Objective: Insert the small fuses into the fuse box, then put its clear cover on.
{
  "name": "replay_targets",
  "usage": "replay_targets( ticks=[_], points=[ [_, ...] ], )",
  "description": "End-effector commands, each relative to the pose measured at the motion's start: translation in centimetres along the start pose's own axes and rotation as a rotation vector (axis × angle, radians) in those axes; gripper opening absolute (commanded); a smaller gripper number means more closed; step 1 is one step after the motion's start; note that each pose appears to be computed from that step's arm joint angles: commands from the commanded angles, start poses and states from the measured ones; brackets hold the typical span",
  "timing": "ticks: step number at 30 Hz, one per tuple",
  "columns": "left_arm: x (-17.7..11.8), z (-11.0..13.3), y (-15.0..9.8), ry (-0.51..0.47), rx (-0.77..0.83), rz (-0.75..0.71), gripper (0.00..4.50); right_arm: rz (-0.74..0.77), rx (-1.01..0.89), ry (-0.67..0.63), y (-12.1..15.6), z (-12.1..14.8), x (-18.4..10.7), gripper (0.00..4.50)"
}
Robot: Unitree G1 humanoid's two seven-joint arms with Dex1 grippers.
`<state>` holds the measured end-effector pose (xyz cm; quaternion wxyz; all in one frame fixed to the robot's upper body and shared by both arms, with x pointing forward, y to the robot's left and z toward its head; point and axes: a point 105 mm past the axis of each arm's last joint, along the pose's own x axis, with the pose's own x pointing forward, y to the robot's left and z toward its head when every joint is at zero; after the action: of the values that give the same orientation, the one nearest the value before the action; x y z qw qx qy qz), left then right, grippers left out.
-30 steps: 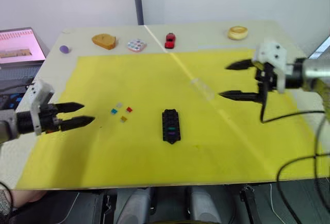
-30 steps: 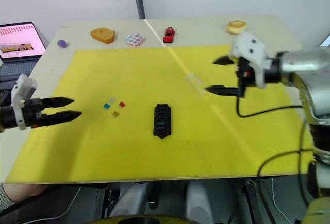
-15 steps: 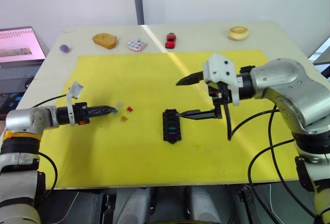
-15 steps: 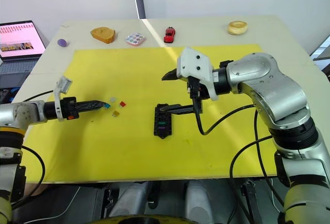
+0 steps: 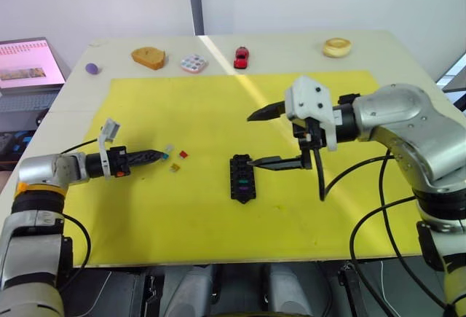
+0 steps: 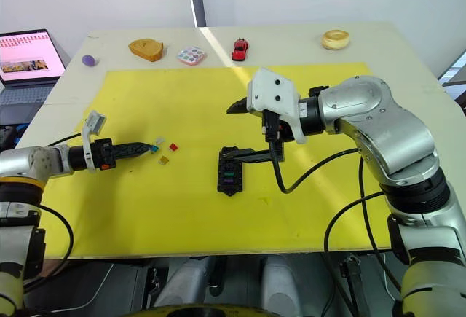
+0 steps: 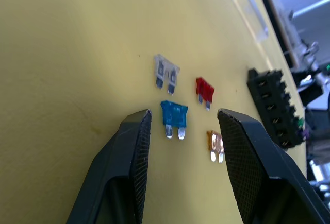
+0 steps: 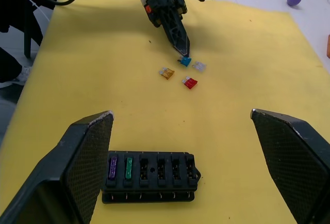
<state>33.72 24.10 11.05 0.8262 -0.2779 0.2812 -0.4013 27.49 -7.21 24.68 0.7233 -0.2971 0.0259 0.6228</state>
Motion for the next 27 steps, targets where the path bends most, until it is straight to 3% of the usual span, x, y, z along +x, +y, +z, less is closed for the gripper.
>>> replay_targets(
  ticks=[1,15,25,27],
  points=[
    [-0.9,1.2,-0.2,-0.059,-0.02,0.002,2.17,-0.005,-0.038,-0.006,0.1,0.7,-0.1,4.5],
    [1.2,-2.5,0.4,0.089,-0.032,-0.007,2.17,-0.019,-0.039,0.002,-0.2,0.7,0.0,4.5],
    [1.6,-2.6,1.0,0.084,-0.041,0.016,2.17,-0.03,-0.036,0.011,-0.2,0.5,0.1,4.5],
    [1.6,-2.6,1.0,0.08,-0.044,0.012,1.63,-0.032,-0.036,0.013,-0.3,0.5,0.1,4.5]
  ],
)
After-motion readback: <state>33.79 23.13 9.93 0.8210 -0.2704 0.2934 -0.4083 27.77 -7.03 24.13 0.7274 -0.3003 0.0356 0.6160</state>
